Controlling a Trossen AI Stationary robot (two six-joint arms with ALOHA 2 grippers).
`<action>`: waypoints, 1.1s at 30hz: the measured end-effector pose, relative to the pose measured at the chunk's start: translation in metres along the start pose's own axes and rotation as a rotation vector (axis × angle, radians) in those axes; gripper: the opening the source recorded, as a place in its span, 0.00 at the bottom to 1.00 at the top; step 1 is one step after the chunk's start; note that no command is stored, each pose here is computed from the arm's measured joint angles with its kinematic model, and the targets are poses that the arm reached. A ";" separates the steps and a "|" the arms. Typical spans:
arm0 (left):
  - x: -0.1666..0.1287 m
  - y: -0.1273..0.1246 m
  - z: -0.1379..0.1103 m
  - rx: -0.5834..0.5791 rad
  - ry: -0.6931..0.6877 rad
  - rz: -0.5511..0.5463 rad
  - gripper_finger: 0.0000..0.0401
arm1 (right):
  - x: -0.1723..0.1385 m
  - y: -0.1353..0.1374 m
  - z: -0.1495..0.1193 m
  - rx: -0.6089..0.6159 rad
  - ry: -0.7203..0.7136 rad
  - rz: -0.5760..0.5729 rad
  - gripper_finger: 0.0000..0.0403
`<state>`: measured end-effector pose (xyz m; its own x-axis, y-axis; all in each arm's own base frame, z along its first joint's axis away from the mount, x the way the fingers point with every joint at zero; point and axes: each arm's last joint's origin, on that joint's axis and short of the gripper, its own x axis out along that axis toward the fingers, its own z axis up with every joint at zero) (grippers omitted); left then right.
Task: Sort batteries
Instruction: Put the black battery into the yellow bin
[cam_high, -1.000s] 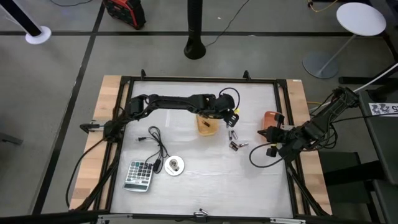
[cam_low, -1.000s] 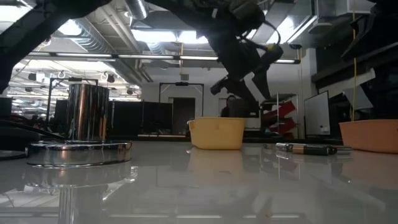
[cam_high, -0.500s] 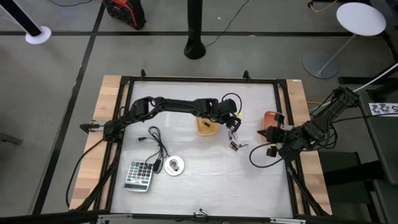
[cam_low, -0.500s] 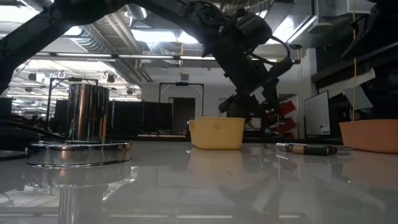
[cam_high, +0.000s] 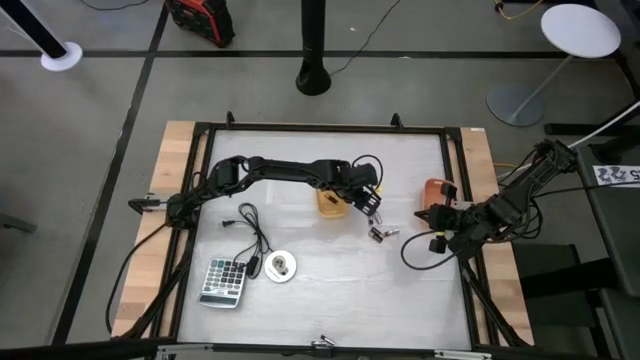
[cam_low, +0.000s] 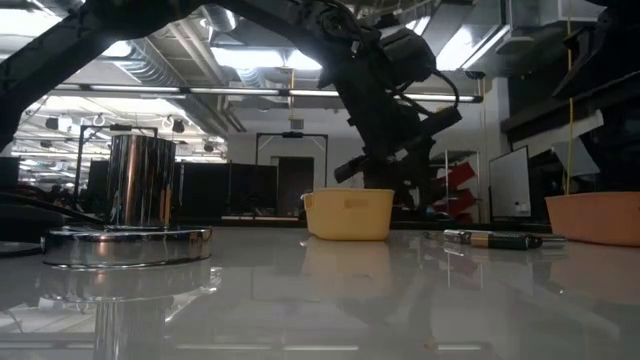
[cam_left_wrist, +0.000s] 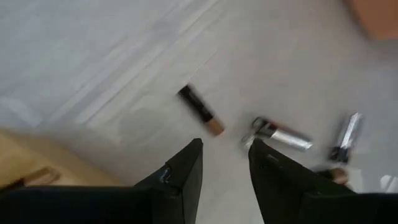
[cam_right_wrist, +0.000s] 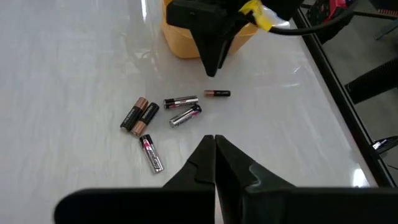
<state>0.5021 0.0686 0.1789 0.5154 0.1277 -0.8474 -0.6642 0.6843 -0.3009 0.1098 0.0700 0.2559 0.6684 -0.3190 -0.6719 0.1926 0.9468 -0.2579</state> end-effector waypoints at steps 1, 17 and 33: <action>0.000 0.001 -0.001 0.001 0.010 0.008 0.30 | 0.000 0.000 0.000 -0.001 0.001 -0.001 0.00; -0.001 0.004 -0.007 -0.008 0.094 0.011 0.30 | 0.000 0.000 0.000 -0.022 0.004 -0.002 0.00; -0.008 -0.034 0.012 0.112 -0.191 -0.131 0.30 | 0.000 0.000 0.000 -0.021 0.004 -0.002 0.00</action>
<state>0.5273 0.0533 0.2012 0.6931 0.1588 -0.7031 -0.5263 0.7780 -0.3430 0.1095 0.0698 0.2557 0.6655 -0.3210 -0.6739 0.1784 0.9450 -0.2740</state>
